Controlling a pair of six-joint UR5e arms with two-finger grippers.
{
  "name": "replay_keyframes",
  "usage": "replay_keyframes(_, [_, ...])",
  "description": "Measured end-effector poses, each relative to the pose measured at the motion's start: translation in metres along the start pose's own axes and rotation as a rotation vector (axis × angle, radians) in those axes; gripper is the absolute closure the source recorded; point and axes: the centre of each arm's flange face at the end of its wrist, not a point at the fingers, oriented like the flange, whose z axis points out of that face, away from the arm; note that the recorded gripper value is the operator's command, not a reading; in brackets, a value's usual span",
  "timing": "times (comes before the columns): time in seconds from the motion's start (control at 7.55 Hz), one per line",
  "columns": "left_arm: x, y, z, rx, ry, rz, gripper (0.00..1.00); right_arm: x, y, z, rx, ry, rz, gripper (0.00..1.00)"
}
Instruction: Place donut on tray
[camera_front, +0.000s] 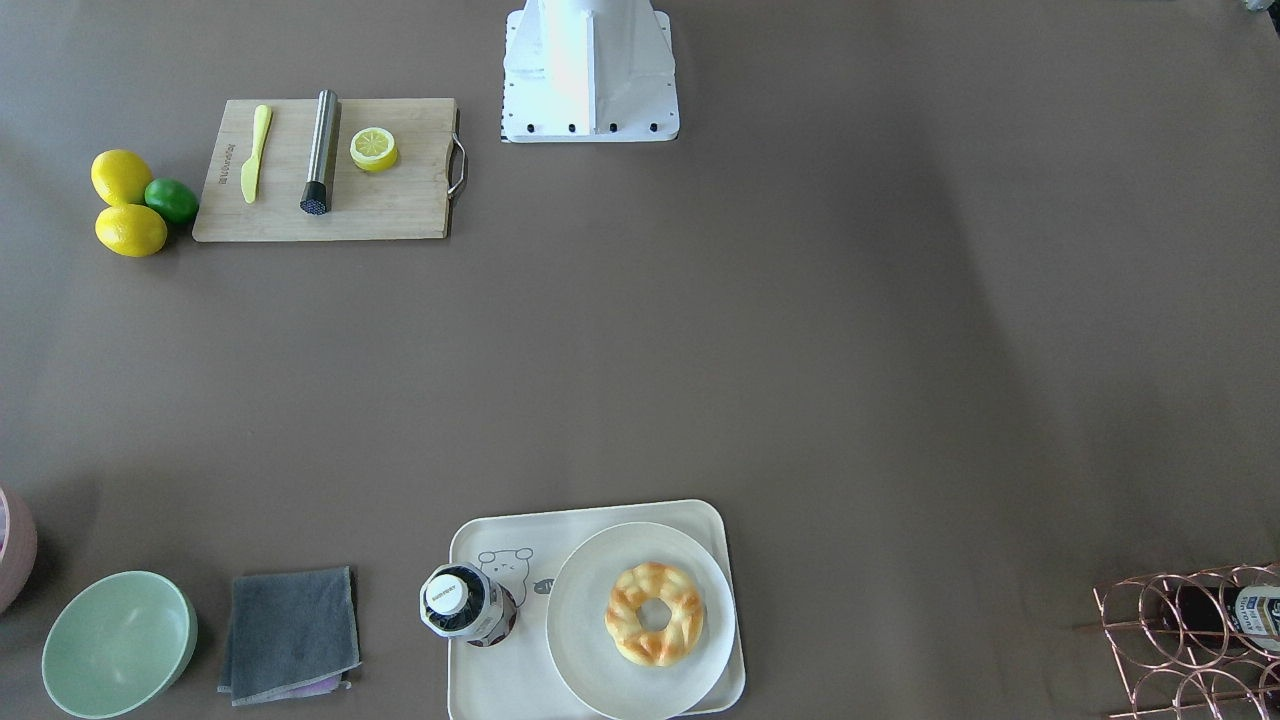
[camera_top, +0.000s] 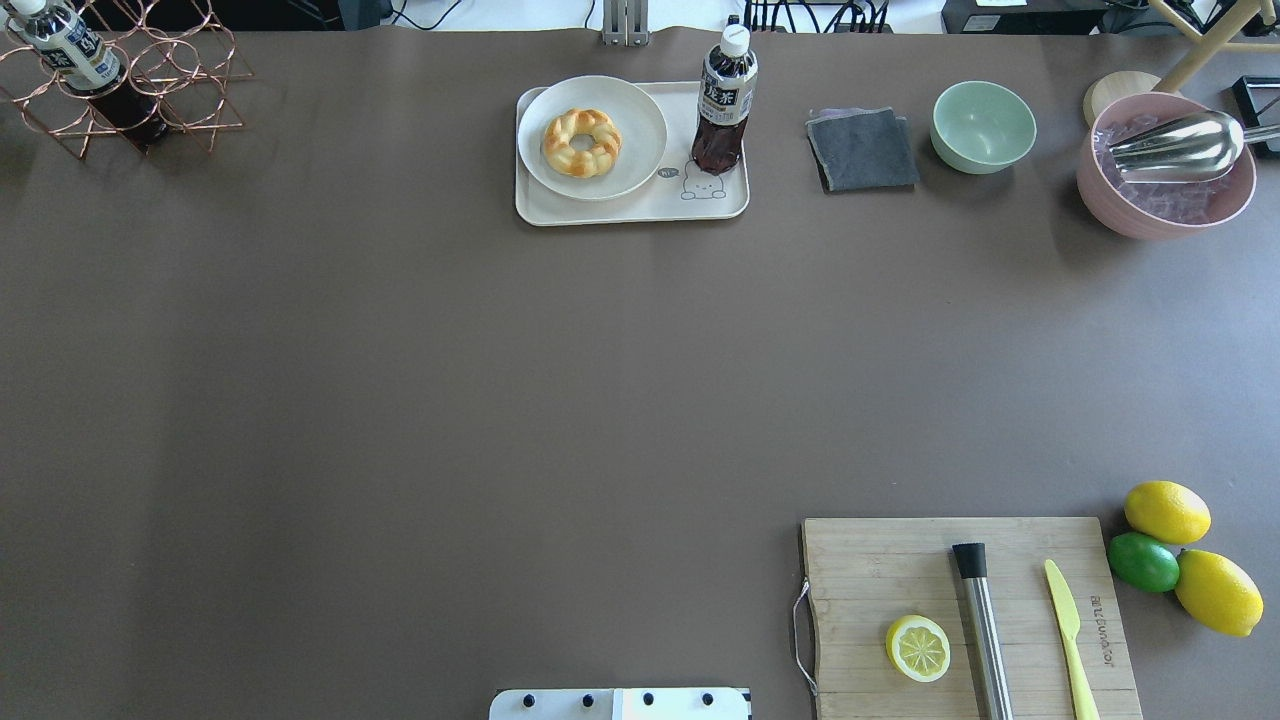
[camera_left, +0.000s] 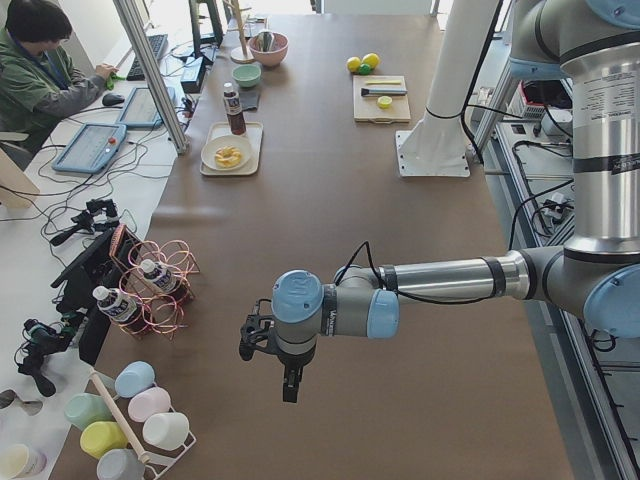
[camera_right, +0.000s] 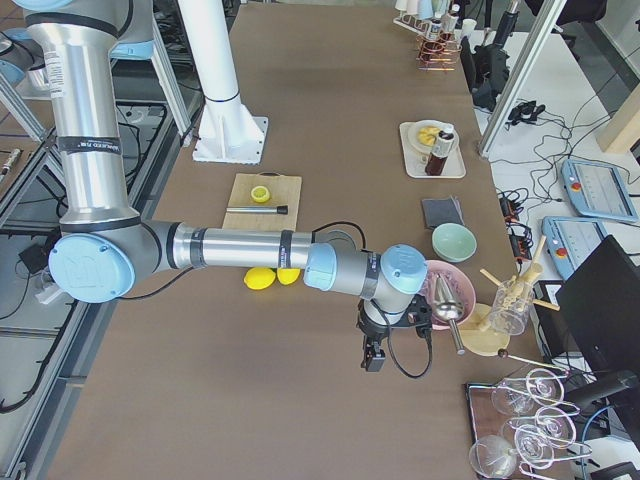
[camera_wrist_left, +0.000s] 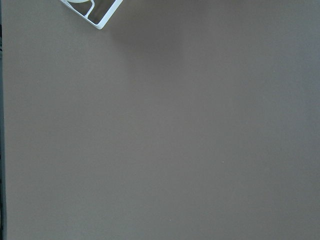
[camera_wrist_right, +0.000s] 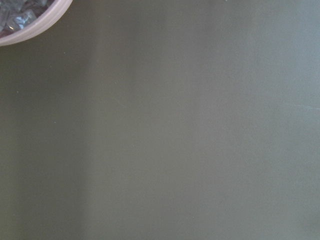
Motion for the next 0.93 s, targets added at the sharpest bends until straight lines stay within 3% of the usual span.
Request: replay_keyframes(0.93, [0.0001, 0.0004, -0.0007, 0.001, 0.000, 0.000, 0.01, -0.0020, 0.0017, 0.0016, 0.004, -0.029, 0.002, 0.00])
